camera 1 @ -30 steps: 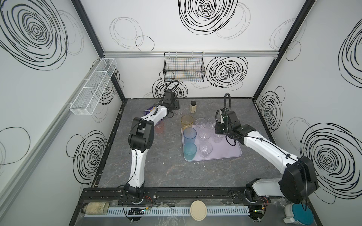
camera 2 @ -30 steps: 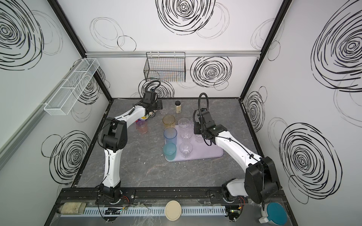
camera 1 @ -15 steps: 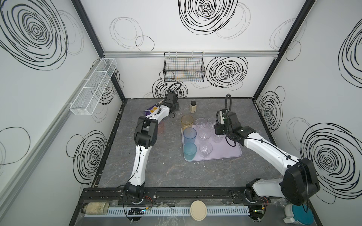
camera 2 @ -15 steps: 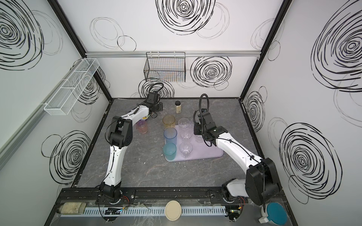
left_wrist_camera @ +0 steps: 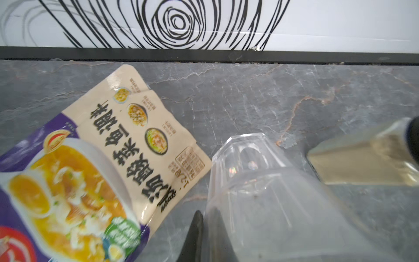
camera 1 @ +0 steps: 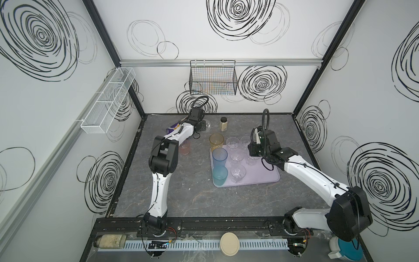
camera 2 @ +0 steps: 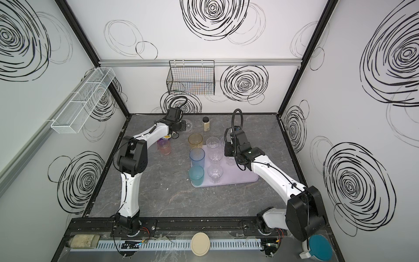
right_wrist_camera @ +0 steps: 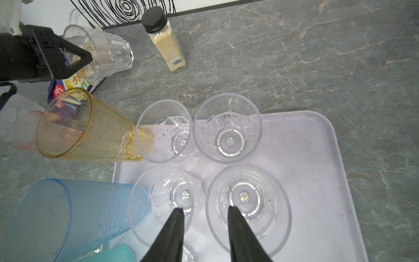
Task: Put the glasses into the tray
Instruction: 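Lower the left gripper into the clear glass, grasp and lift it, then carry the clear glass over the tray with the left gripper while the right moves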
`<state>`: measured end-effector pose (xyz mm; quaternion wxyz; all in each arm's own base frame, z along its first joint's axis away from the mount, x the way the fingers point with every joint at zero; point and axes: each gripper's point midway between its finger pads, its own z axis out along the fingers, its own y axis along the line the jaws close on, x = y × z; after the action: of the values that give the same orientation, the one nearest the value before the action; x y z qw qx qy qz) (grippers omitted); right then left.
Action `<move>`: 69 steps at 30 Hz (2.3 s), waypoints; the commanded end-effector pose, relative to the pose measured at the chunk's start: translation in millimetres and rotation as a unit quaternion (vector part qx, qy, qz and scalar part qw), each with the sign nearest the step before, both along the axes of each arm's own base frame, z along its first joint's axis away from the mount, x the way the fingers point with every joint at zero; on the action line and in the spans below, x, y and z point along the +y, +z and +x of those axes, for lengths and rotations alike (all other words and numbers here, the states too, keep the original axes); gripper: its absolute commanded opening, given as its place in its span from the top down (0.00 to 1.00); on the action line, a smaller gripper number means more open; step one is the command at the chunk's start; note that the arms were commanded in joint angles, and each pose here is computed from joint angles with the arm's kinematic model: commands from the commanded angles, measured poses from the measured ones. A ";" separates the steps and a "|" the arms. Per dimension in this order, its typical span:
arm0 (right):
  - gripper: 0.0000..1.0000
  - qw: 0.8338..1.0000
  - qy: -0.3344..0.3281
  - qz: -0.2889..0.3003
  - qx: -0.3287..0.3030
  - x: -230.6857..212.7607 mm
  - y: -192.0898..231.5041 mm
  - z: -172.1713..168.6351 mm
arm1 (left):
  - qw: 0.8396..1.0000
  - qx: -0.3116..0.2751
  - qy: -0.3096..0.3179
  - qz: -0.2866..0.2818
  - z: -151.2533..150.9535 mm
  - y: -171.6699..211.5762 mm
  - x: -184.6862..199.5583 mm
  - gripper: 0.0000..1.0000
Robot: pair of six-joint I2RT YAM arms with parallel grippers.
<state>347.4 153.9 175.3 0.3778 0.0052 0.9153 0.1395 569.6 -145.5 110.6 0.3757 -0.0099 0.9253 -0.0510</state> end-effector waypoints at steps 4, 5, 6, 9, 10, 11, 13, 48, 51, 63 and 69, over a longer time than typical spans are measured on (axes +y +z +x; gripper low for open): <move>0.63 1.000 0.000 0.006 -0.020 5.6 20.0 -6.6 | 0.994 -0.103 0.013 -0.037 -25.6 93.0 8.2 0.91; 0.63 1.000 0.003 0.004 -0.020 6.8 19.5 -8.9 | 0.993 -0.107 0.018 -0.038 -34.1 96.0 12.0 0.91; 0.63 1.000 0.004 0.003 -0.019 7.3 18.8 -10.9 | 0.993 -0.111 0.025 -0.039 -42.9 98.7 16.7 0.91; 0.63 1.000 0.007 0.000 -0.015 9.9 18.5 -14.8 | 0.990 -0.125 0.040 -0.047 -76.0 113.7 28.6 0.91; 0.63 1.000 0.008 0.000 -0.015 11.1 20.3 -15.5 | 0.989 -0.133 0.040 -0.050 -86.5 119.4 30.1 0.91; 0.63 1.000 0.009 -0.003 -0.016 12.5 22.0 -16.8 | 0.988 -0.138 0.041 -0.048 -99.0 123.5 33.2 0.91; 0.63 1.000 0.009 -0.010 -0.020 14.8 25.1 -18.8 | 0.986 -0.155 0.039 -0.043 -120.3 135.1 35.1 0.92; 0.46 0.984 0.070 0.094 -0.133 89.9 143.9 -56.7 | 0.967 -0.181 -0.180 -0.023 -228.8 191.0 -146.9 0.92; 0.46 0.986 0.054 0.083 -0.136 85.4 137.9 -53.1 | 0.965 -0.188 -0.178 -0.031 -230.8 196.3 -155.7 0.92; 0.47 0.984 0.004 0.059 -0.165 65.5 127.8 -53.8 | 0.966 -0.195 -0.161 -0.050 -210.8 201.3 -172.5 0.92; 0.46 0.983 -0.018 0.039 -0.177 58.3 120.2 -48.4 | 0.967 -0.190 -0.166 -0.042 -209.3 193.9 -181.3 0.92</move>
<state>294.0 221.1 286.1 0.5097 -0.0126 0.8410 0.1811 354.1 -320.0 277.7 0.4964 0.1607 0.8431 -0.1305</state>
